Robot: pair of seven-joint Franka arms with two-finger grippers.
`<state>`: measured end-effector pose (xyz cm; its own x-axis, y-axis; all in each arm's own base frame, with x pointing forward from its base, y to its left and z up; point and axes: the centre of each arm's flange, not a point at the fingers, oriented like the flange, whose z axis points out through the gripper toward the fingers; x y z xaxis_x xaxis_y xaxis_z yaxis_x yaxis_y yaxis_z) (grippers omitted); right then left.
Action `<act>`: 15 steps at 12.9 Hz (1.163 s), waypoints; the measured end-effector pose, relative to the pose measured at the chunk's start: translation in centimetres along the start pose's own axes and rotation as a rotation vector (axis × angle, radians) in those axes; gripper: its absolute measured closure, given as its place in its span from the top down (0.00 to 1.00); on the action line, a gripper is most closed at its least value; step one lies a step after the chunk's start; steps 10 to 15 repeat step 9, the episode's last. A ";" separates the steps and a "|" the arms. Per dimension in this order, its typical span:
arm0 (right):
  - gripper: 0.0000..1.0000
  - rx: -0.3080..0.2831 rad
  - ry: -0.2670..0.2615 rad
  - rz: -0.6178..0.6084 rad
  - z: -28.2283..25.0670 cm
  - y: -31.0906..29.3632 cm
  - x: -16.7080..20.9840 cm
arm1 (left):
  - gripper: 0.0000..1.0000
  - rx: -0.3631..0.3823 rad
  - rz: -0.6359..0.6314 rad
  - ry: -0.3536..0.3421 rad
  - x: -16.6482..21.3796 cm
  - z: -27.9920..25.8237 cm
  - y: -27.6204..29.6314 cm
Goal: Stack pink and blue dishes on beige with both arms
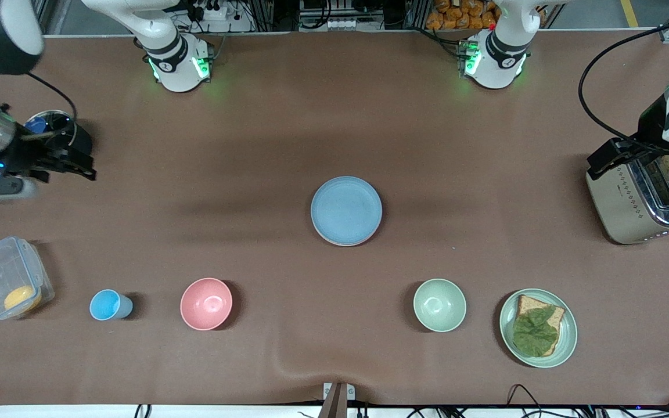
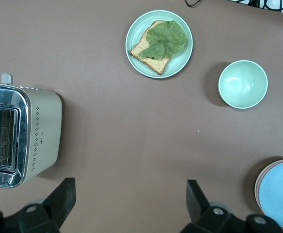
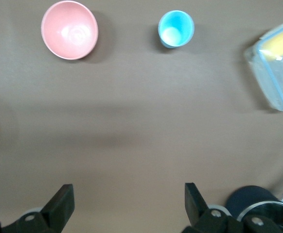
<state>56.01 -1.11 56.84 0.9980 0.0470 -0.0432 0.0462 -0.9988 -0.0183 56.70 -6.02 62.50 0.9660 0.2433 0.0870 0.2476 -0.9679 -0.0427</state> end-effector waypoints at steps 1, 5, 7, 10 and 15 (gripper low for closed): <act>1.00 0.003 -0.001 -0.001 -0.7 1.5 -0.7 | 1.00 0.002 0.013 -0.006 -0.1 0.0 0.1; 1.00 0.005 0.019 -0.017 -4.2 4.4 -2.3 | 1.00 -0.021 0.087 -0.066 -0.9 0.4 0.7; 1.00 0.005 0.022 -0.016 -4.6 4.4 -2.4 | 1.00 -0.038 0.131 -0.096 -1.3 0.6 0.9; 1.00 0.005 0.020 -0.015 -4.6 4.5 -2.4 | 1.00 -0.048 0.165 -0.107 -1.4 0.6 1.0; 1.00 0.005 0.020 -0.015 -4.6 4.5 -2.4 | 1.00 -0.048 0.165 -0.107 -1.4 0.6 1.0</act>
